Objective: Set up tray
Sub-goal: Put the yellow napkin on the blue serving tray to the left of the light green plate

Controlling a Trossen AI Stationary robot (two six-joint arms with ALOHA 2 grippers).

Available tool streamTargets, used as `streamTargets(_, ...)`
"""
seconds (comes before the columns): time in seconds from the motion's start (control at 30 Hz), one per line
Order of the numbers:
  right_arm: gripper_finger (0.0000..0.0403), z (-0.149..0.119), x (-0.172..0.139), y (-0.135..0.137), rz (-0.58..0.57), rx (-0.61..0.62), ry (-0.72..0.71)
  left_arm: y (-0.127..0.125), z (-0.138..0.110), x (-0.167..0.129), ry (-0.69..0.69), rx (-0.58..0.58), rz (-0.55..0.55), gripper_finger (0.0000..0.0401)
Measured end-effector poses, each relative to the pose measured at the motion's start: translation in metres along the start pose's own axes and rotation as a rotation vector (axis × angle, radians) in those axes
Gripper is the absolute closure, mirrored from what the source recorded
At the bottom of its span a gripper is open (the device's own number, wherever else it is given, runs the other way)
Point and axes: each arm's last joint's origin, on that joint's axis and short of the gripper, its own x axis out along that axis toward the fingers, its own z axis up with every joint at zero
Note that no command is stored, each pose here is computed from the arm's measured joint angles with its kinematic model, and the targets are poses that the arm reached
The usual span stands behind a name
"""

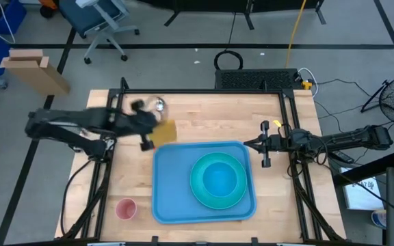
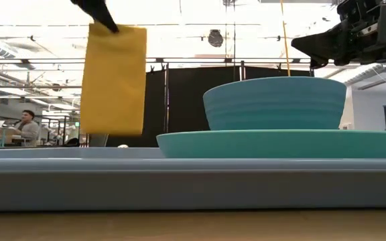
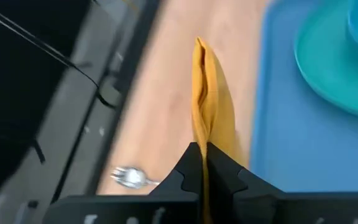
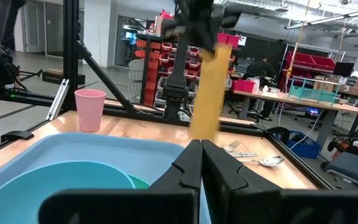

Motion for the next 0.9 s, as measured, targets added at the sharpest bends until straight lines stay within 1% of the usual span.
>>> streamTargets(0.07,0.0403,-0.001,0.000,0.000,0.003,0.005,0.012,-0.017,0.000,0.025,0.064,0.043,-0.039,0.0399)
streamTargets(0.13,0.0403,-0.003,0.000,0.000,0.006,0.011,0.027,-0.034,0.001,0.044,0.102,0.092,-0.082,0.0398)
streamTargets(0.33,0.0403,-0.004,0.000,0.001,0.008,0.011,0.038,-0.079,0.006,0.072,0.131,0.170,-0.216,0.0398)
streamTargets(0.4,0.0403,-0.004,0.000,0.001,0.008,0.011,0.039,-0.094,0.004,0.077,0.147,0.203,-0.256,0.0398)
streamTargets(0.47,0.0403,-0.004,0.000,0.001,0.007,0.011,0.040,-0.109,0.001,0.080,0.164,0.244,-0.270,0.0399)
streamTargets(0.57,0.0403,-0.004,0.000,0.001,0.008,0.011,0.042,-0.135,-0.003,0.082,0.158,0.288,-0.310,0.0398)
streamTargets(0.73,0.0403,-0.004,0.000,0.001,0.008,0.012,0.041,-0.176,-0.012,0.085,0.160,0.323,-0.406,0.0398)
streamTargets(0.8,0.0403,-0.004,0.000,0.001,0.007,0.018,0.041,-0.189,-0.016,0.088,0.165,0.327,-0.432,0.0397)
streamTargets(0.9,0.0403,-0.003,0.000,0.001,0.006,0.019,0.034,-0.204,-0.024,0.093,0.211,0.345,-0.466,0.0398)
